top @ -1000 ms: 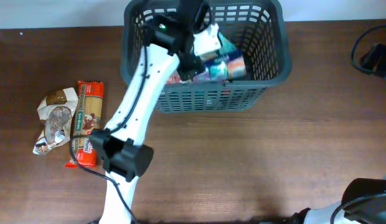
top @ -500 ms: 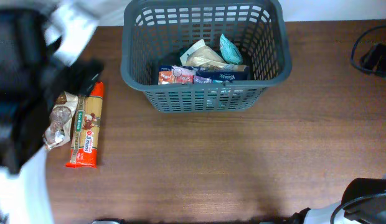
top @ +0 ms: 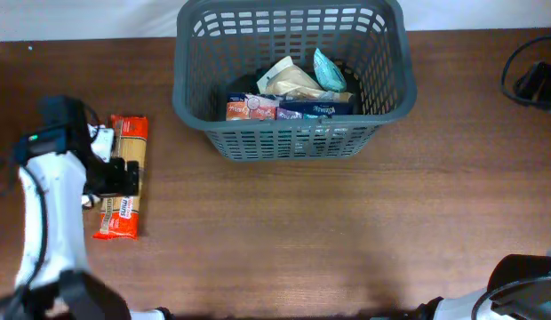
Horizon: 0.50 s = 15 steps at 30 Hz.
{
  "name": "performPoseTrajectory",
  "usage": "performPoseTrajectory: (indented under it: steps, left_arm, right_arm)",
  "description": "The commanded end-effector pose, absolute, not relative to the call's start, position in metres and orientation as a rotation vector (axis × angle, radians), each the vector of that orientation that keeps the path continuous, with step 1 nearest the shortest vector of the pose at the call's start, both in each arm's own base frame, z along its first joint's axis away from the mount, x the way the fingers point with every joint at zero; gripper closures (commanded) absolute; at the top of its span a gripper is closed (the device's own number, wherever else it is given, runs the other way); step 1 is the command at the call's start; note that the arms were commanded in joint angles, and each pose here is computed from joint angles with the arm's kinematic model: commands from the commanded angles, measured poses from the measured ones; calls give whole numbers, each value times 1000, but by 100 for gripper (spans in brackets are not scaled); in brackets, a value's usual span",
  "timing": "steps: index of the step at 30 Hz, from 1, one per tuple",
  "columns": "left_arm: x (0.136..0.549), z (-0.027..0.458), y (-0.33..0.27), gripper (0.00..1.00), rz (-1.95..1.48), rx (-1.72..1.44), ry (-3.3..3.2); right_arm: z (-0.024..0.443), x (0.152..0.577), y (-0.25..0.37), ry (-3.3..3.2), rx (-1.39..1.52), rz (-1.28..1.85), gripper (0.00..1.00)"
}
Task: Pack container
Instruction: 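Grasp the spaghetti pack with the left gripper, then carry the spaghetti pack into the basket and release it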
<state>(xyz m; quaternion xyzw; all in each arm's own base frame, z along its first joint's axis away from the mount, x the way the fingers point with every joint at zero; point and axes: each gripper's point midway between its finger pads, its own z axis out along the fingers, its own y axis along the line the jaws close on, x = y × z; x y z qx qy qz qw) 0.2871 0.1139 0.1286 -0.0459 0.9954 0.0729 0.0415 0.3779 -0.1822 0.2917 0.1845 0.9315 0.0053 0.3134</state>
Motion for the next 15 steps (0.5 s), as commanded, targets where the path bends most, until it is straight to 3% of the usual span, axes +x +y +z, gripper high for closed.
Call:
performPoseTrajectory:
  steps: [1, 15]
  left_arm:
    - [297, 96, 118, 0, 166, -197, 3105]
    - [329, -6, 125, 3, 80, -80, 3202]
  right_arm:
    - [294, 377, -181, 2445, 494, 23, 1]
    - [294, 377, -181, 2445, 494, 23, 1]
